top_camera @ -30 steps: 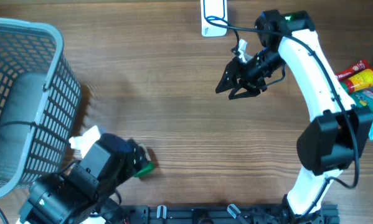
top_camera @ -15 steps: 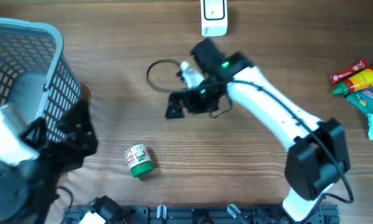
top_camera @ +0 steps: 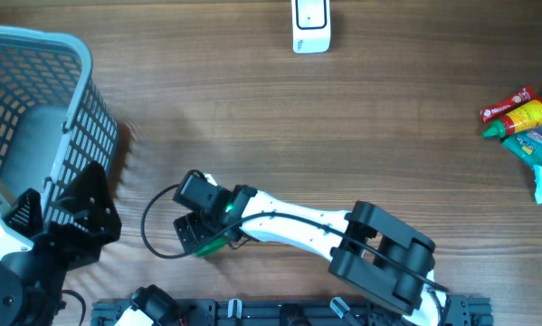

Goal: Scan the item barcode
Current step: 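Reach the right gripper to the green-lidded jar and grasp it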

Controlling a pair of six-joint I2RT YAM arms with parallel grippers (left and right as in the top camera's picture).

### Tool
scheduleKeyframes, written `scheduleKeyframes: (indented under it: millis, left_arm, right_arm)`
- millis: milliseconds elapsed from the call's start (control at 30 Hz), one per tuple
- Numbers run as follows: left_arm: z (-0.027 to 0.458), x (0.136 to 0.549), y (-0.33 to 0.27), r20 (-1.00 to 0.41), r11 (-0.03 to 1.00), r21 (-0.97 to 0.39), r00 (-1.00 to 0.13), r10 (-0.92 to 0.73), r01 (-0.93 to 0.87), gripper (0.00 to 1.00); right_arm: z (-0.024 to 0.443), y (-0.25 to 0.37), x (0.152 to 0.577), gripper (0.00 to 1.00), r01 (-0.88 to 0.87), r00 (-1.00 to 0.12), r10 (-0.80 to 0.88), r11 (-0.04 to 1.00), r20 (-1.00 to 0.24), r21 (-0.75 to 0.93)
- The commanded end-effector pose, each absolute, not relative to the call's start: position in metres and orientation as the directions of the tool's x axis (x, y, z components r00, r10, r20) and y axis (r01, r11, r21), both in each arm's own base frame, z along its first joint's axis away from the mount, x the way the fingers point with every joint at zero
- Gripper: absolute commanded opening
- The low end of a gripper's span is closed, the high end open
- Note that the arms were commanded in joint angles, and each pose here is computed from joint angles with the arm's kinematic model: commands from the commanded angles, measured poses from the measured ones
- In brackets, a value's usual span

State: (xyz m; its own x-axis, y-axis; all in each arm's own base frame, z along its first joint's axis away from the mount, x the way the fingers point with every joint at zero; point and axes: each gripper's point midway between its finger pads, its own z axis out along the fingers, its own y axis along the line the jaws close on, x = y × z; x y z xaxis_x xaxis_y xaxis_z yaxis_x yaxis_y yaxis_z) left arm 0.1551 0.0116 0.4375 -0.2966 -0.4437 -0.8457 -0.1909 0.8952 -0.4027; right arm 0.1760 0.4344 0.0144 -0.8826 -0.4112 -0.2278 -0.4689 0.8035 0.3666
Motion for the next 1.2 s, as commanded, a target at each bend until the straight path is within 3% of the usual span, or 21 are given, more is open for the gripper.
scheduleKeyframes:
  millis: [0,33,67,300,433,533,600,700,733,800,900,1067,1167]
  left_arm:
    - [0.435,0.153,0.016,-0.856,0.907,-0.368,-0.305,-0.417,-0.206,1.00]
    - [0.432,0.152,0.017,-0.856,0.910,-0.358,-0.314,-0.410,-0.211,1.00]
    - [0.430,0.151,0.017,-0.856,0.912,-0.351,-0.321,-0.404,-0.213,1.00]
    - [0.421,0.147,0.021,-0.854,0.923,-0.311,-0.358,-0.376,-0.227,1.00]
    - [0.405,0.138,0.028,-0.846,0.938,-0.241,-0.421,-0.328,-0.248,1.00]
    - [0.403,0.137,0.028,-0.845,0.939,-0.236,-0.426,-0.325,-0.249,1.00]
    - [0.403,0.137,0.028,-0.845,0.939,-0.236,-0.426,-0.325,-0.249,1.00]
    - [0.403,0.137,0.028,-0.845,0.939,-0.236,-0.426,-0.325,-0.249,1.00]
    - [0.403,0.137,0.028,-0.845,0.939,-0.236,-0.426,-0.325,-0.249,1.00]
    - [0.403,0.137,0.028,-0.845,0.939,-0.236,-0.426,-0.325,-0.249,1.00]
    - [0.403,0.137,0.028,-0.845,0.939,-0.236,-0.426,-0.325,-0.249,1.00]
    - [0.403,0.137,0.028,-0.845,0.939,-0.236,-0.426,-0.325,-0.249,1.00]
    - [0.403,0.137,0.028,-0.845,0.939,-0.236,-0.426,-0.325,-0.249,1.00]
  right_arm:
    - [-0.016,0.413,0.184,0.77,-0.330,-0.940,-0.290,0.904,-0.178,0.272]
    - [-0.018,0.403,0.188,0.61,-0.283,-0.956,-0.250,0.925,-0.154,0.253]
    - [-0.018,0.399,0.190,0.56,-0.269,-0.960,-0.240,0.932,-0.145,0.244]
    - [0.005,0.314,0.237,0.57,-0.077,-0.996,-0.082,0.983,0.024,0.169]
    - [0.031,0.276,0.261,0.59,-0.074,-0.978,-0.139,0.928,0.155,0.366]
    - [0.060,0.252,0.256,0.61,0.021,-0.933,-0.194,0.810,0.302,0.586]
    - [0.073,0.231,0.252,0.57,0.198,-0.893,-0.100,0.787,0.438,0.584]
    - [0.089,0.224,0.247,0.55,0.530,-0.730,0.130,0.728,0.671,0.435]
    - [0.089,0.224,0.246,0.55,0.568,-0.700,0.168,0.720,0.694,0.399]
    - [0.084,0.226,0.254,0.64,0.571,-0.712,0.189,0.716,0.676,0.401]
    - [0.075,0.222,0.240,0.51,0.561,-0.699,0.194,0.745,0.688,0.361]
    - [0.063,0.219,0.197,0.58,0.645,-0.554,0.192,0.714,0.810,0.272]
    - [0.056,0.217,0.190,0.57,0.637,-0.560,0.175,0.716,0.810,0.286]
